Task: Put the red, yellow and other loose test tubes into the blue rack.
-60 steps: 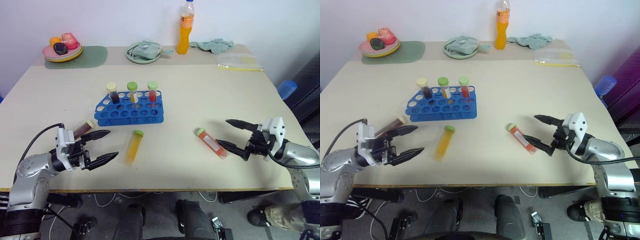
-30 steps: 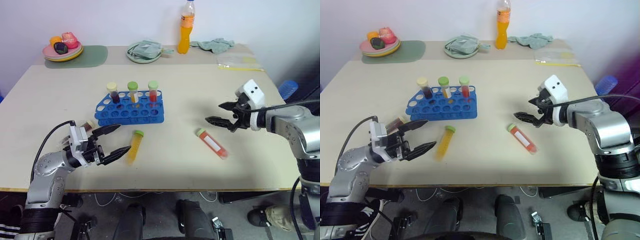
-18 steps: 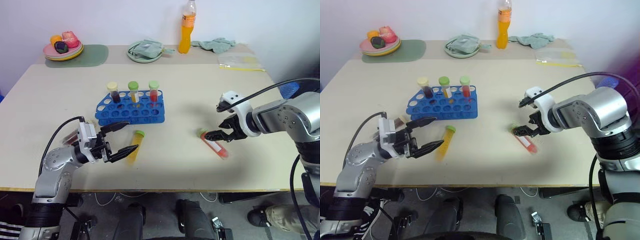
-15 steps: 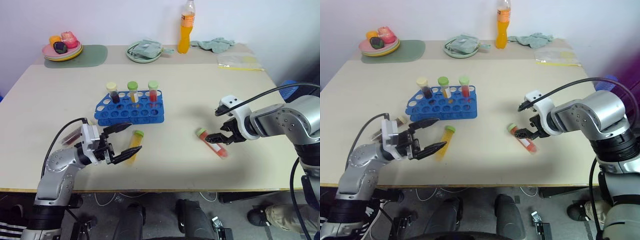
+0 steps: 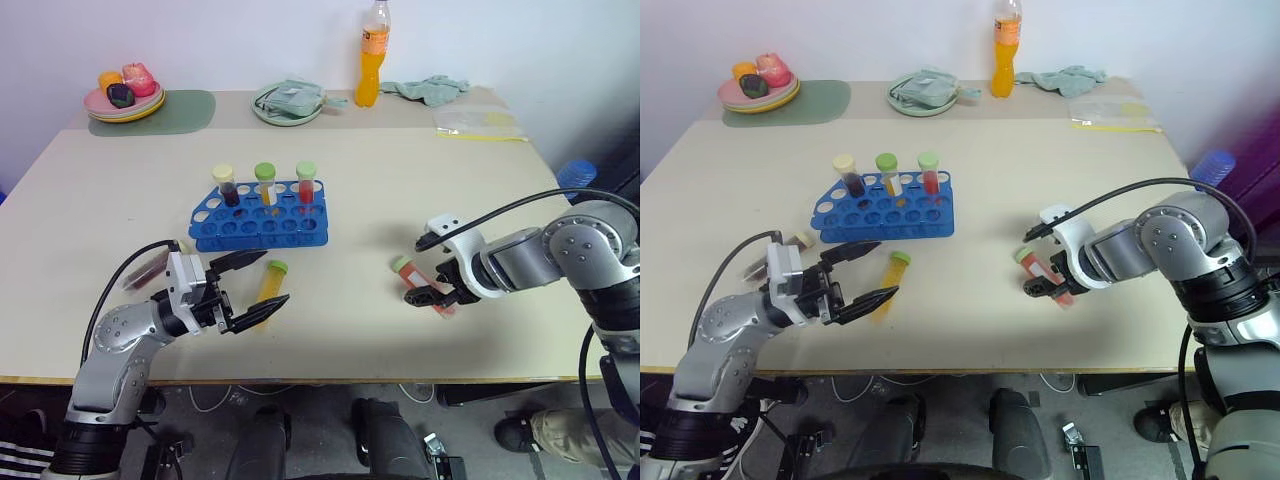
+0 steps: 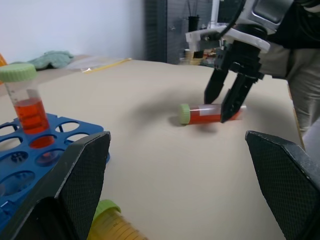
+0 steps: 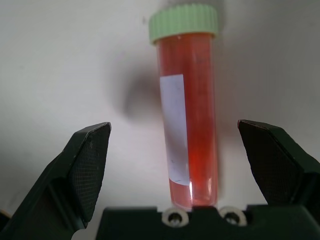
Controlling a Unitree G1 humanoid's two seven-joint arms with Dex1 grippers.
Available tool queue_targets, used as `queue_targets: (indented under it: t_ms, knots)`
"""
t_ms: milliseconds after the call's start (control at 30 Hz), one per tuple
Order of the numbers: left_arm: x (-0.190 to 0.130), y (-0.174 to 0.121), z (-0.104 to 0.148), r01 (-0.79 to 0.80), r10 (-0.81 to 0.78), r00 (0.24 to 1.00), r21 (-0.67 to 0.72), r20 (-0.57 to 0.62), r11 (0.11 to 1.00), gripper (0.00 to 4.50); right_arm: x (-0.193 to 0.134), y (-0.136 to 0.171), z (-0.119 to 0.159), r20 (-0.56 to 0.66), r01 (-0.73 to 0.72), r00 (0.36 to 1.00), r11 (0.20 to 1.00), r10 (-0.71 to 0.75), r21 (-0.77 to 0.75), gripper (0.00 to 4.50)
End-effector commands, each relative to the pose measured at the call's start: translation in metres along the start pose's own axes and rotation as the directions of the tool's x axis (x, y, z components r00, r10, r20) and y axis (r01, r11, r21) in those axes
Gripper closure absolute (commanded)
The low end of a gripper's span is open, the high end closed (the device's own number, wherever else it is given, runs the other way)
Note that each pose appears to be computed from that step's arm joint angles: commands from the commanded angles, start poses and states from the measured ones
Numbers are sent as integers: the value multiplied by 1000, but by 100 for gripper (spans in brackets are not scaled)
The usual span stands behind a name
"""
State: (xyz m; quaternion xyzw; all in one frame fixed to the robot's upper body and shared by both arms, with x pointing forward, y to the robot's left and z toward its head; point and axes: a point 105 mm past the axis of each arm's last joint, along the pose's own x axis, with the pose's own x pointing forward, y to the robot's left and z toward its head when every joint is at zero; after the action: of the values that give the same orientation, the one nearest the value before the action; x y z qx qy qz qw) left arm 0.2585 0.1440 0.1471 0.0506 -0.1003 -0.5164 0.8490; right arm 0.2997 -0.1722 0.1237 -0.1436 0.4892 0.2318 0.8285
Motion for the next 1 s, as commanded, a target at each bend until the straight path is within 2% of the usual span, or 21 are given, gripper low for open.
queue_targets:
  t_ms: [33,100,200,367,400,467,533,567,633,733,800,867,933,1000]
  knots:
    - [2,-2,8,4,-4,1000,29,9,1000,5,3,1,0,-8,15,1000,1000,-15,7,0]
    - [2,-5,8,5,-5,1000,28,7,1000,5,6,-3,-2,-18,48,999,999,-47,16,0]
    - [2,-6,9,3,-3,1000,26,5,1000,0,9,-3,-2,-24,65,998,998,-65,8,83]
    - [2,-6,10,-2,2,1000,24,-1,1000,0,13,-3,0,-20,75,997,997,-75,7,341]
    - [2,-6,11,-2,2,1000,23,-2,1000,0,12,-1,2,-12,68,998,998,-68,2,370]
    - [1,-6,11,-3,3,1000,24,-4,1000,0,7,3,9,15,47,999,999,-47,-17,370]
    - [0,-5,12,-5,5,1000,24,-5,1000,0,1,15,23,81,-37,996,999,39,-21,370]
    - [0,-4,12,-6,6,1000,28,-7,1000,0,-6,25,32,145,-93,984,994,100,-55,370]
    - [-2,-2,14,-14,14,1000,31,-8,999,0,-20,35,49,311,-110,937,979,160,-172,370]
    - [-5,1,15,-20,21,1000,36,-12,999,0,-33,39,65,538,-96,806,952,247,-292,370]
    - [-8,3,16,-24,25,1000,37,-16,999,0,-43,42,77,669,-114,681,945,299,-306,370]
    - [-10,5,17,-26,27,999,42,-23,999,0,-49,42,86,764,-164,570,953,302,-254,370]
    - [-11,8,18,-29,30,999,43,-26,999,0,-46,50,92,796,-191,511,946,324,-262,370]
    - [-11,10,21,-26,27,999,42,-24,999,0,-43,59,99,833,-89,443,941,331,-327,370]
